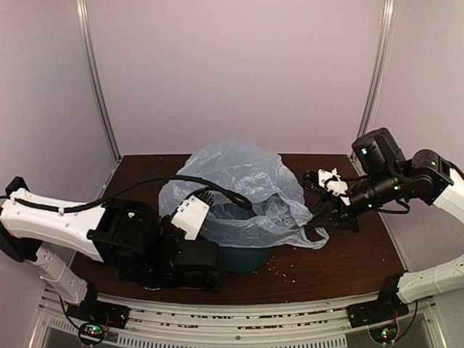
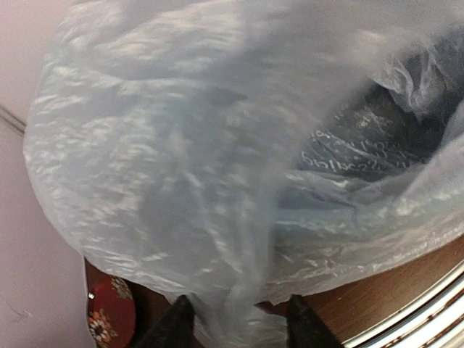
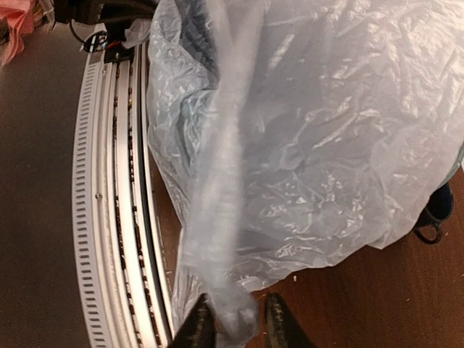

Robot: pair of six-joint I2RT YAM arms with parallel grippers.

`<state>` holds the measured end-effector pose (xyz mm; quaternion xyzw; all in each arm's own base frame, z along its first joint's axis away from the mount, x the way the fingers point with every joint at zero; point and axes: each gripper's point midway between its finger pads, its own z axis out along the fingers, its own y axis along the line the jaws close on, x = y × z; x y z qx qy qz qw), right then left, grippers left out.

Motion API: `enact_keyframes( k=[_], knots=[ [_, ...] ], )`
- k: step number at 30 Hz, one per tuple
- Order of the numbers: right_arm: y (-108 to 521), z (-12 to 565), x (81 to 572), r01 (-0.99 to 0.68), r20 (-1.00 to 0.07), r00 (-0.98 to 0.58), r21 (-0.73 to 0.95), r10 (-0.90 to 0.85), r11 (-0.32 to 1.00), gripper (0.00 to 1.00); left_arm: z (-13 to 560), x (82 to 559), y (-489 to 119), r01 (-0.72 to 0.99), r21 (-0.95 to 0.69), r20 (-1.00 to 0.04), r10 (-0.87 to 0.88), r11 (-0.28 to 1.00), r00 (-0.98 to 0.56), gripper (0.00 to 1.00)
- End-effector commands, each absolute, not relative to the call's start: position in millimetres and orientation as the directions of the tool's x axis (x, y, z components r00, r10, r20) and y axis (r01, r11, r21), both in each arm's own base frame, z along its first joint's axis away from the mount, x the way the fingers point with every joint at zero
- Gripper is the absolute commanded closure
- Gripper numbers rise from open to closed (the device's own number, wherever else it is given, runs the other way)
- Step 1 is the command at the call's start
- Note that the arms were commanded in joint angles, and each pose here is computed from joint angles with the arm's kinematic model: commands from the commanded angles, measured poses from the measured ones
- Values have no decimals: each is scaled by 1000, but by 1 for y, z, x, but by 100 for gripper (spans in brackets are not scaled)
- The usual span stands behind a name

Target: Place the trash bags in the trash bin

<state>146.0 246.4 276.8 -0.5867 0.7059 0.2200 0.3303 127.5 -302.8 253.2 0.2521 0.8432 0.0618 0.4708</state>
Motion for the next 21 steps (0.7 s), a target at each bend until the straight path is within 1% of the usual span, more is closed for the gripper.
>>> enact_keyframes(
  k=[1, 2, 4, 5, 7, 11, 13, 15, 21],
  knots=[
    [248, 290, 155, -961, -749, -61, -134, -660, 242, 86, 265, 138, -289, 324, 331, -793, 447, 886, -414, 74],
    [248, 294, 157, -958, -754, -58, -143, -654, 250, 88, 269, 141, -287, 316, 327, -801, 439, 890, -407, 79],
    [248, 301, 159, -954, -762, -54, -152, -645, 260, 94, 276, 147, -286, 311, 307, -820, 416, 899, -393, 97],
    [248, 306, 159, -952, -766, -52, -155, -641, 262, 96, 280, 149, -284, 309, 300, -830, 407, 902, -383, 100],
    [247, 312, 163, -945, -767, -46, -175, -640, 278, 100, 293, 156, -282, 303, 289, -850, 389, 908, -356, 100],
    [245, 311, 178, -921, -745, -45, -227, -666, 317, 100, 316, 185, -278, 282, 323, -866, 402, 904, -298, 100],
    [247, 305, 189, -912, -725, -69, -233, -686, 339, 100, 321, 202, -271, 256, 347, -868, 413, 902, -276, 100],
    [247, 303, 198, -906, -716, -91, -229, -692, 356, 100, 329, 222, -264, 237, 338, -883, 394, 911, -255, 100],
    [242, 308, 226, -879, -716, -140, -229, -684, 419, 100, 342, 261, -258, 291, 288, -914, 352, 912, -200, 100]
  ],
)
